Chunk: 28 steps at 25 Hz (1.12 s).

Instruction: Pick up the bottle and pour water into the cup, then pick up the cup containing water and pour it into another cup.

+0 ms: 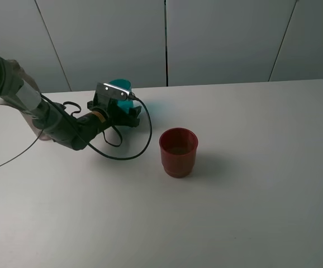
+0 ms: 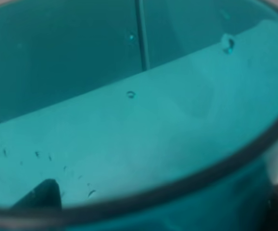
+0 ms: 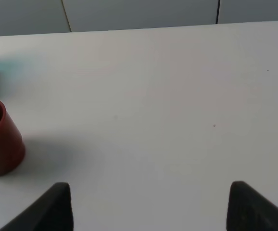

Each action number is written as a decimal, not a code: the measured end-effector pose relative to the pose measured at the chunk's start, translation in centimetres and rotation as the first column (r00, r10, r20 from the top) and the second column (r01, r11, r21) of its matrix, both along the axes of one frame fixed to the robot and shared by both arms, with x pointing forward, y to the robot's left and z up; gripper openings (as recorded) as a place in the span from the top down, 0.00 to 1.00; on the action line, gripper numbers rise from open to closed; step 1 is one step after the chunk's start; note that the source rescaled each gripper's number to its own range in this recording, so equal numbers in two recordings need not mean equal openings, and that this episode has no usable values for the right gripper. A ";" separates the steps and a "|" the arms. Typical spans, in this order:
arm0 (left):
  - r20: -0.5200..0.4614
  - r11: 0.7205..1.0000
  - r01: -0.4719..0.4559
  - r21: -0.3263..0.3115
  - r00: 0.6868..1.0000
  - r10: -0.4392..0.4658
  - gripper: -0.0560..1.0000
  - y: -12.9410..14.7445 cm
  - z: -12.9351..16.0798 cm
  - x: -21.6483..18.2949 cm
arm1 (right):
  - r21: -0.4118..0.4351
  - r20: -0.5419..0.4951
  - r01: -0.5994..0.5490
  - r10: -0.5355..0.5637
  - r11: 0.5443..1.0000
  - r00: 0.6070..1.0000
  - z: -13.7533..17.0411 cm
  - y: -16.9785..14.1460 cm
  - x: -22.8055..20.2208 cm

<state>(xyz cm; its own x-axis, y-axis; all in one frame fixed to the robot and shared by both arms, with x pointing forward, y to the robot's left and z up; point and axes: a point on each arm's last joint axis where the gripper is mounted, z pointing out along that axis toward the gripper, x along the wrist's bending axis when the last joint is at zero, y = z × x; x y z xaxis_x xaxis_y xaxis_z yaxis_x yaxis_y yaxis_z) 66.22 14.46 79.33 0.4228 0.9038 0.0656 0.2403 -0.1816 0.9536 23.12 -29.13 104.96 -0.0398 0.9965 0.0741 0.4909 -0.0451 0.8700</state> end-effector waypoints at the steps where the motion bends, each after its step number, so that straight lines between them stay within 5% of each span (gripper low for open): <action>1: -0.008 1.000 0.002 0.005 1.000 -0.002 0.03 0.0 0.3 0.0 | 0.000 0.000 0.000 0.000 1.000 1.000 0.0 0.0 0.0; 28: -0.073 1.000 -0.017 0.025 0.997 0.019 0.01 2.8 7.7 -7.5 | 0.000 0.000 0.000 0.000 1.000 1.000 0.0 0.0 0.0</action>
<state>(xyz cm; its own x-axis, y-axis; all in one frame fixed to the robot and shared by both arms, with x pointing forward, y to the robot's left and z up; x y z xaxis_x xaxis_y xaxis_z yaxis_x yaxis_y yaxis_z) 58.68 17.29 87.00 0.4111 0.9098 0.0576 0.3124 -0.2000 0.9287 23.12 -29.13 104.96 -0.0398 0.9965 0.0741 0.4909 -0.0451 0.8700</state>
